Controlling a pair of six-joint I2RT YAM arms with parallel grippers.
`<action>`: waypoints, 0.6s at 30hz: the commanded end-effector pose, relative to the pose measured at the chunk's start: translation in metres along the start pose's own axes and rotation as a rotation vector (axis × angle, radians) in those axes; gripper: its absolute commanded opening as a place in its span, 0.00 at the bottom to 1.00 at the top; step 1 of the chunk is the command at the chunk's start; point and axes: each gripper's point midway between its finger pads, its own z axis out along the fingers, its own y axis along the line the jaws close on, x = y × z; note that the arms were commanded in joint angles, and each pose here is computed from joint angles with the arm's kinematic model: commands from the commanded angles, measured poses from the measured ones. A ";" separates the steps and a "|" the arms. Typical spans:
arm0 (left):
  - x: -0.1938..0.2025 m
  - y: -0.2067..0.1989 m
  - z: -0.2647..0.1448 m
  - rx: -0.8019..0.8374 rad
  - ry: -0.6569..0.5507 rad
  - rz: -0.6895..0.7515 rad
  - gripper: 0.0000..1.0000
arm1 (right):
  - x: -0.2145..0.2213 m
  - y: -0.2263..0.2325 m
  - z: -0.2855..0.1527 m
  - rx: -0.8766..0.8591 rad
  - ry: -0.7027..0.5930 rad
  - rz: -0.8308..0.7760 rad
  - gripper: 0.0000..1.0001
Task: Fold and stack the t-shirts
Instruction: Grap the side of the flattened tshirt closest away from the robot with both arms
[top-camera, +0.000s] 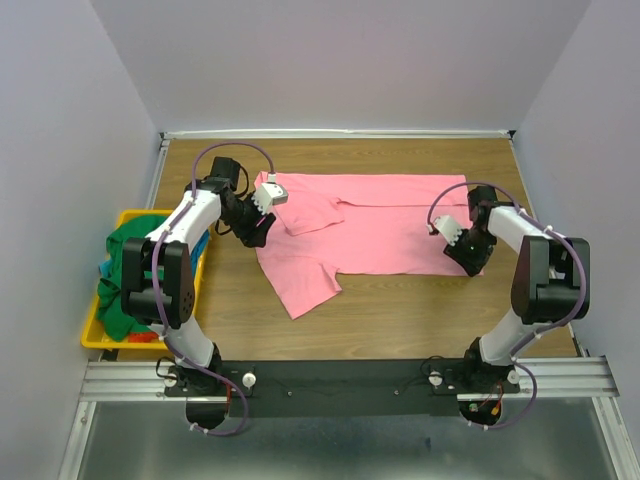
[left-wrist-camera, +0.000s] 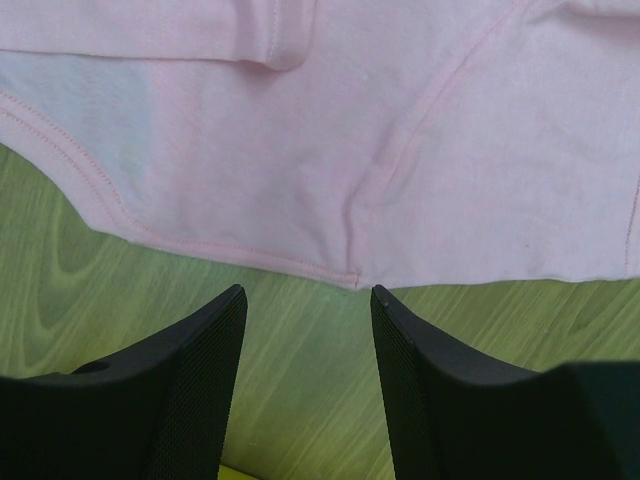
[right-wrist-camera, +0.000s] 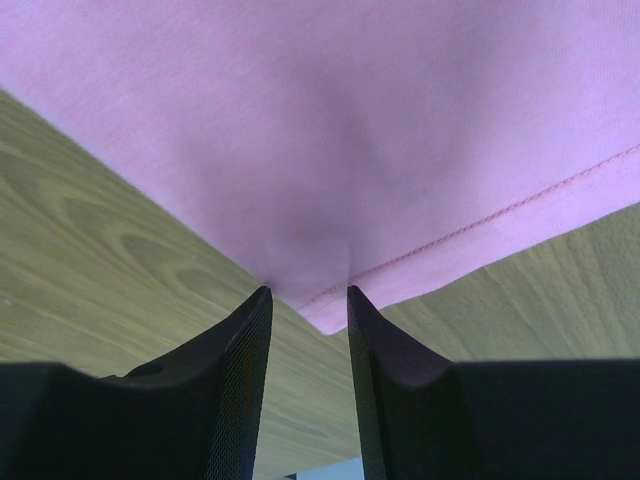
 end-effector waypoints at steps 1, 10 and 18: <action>-0.002 -0.001 -0.005 -0.010 0.005 0.027 0.61 | 0.002 0.005 -0.018 -0.007 0.001 -0.027 0.43; -0.002 -0.005 -0.003 0.003 0.003 0.034 0.61 | 0.002 0.005 -0.010 -0.037 0.021 -0.019 0.43; 0.011 -0.018 -0.004 0.024 0.032 0.071 0.61 | 0.005 0.004 0.012 -0.019 0.030 -0.015 0.38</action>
